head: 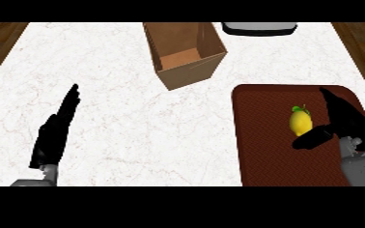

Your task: Pick the lemon from the tray and place it in the cardboard box

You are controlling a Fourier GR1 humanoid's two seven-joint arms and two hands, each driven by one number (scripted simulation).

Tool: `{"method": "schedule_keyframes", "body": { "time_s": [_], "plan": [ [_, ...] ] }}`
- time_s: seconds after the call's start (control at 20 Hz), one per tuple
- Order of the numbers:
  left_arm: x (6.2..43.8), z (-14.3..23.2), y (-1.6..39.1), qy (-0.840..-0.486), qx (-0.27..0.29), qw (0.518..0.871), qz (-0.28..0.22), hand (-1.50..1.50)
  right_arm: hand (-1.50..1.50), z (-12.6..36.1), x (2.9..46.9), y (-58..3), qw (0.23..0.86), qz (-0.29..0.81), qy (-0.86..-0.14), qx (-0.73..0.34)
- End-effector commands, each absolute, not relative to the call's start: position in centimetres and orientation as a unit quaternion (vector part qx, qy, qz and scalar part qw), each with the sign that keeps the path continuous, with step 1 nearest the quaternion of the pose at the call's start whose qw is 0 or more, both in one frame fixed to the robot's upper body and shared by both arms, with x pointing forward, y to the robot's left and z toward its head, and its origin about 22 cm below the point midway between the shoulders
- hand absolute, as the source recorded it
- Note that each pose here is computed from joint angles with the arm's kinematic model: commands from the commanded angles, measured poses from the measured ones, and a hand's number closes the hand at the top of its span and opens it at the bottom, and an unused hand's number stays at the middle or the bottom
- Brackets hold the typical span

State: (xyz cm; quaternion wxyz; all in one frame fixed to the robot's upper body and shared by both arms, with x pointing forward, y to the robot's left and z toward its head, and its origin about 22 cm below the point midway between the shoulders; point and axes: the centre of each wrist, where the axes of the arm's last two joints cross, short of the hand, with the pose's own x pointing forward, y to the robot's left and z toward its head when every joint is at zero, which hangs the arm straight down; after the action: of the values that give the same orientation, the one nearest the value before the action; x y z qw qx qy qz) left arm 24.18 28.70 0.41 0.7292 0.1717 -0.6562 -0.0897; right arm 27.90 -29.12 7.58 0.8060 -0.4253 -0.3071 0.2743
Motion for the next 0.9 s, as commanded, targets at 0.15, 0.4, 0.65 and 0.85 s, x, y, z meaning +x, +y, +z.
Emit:
{"method": "schedule_keyframes", "body": {
  "time_s": [0.15, 0.4, 0.65, 0.85],
  "plan": [
    [23.5, 0.7, 30.2, -0.656, 0.178, 0.728, -0.092, 0.00, -1.50, 5.2, 29.5, -28.3, 0.809, 0.276, -0.302, -0.422],
    [23.6, 1.7, 29.5, -0.659, 0.174, 0.726, -0.089, 0.00, -1.50, 6.6, 28.0, -29.3, 0.807, 0.268, -0.305, -0.429],
    [24.0, -0.3, 31.1, -0.659, 0.171, 0.727, -0.093, 0.00, -1.50, 3.9, 27.7, -29.2, 0.808, 0.266, -0.306, -0.428],
    [25.0, 0.9, 27.7, -0.655, 0.172, 0.730, -0.086, 0.00, -1.50, 4.6, 29.7, -28.2, 0.806, 0.268, -0.305, -0.430]
  ]
}}
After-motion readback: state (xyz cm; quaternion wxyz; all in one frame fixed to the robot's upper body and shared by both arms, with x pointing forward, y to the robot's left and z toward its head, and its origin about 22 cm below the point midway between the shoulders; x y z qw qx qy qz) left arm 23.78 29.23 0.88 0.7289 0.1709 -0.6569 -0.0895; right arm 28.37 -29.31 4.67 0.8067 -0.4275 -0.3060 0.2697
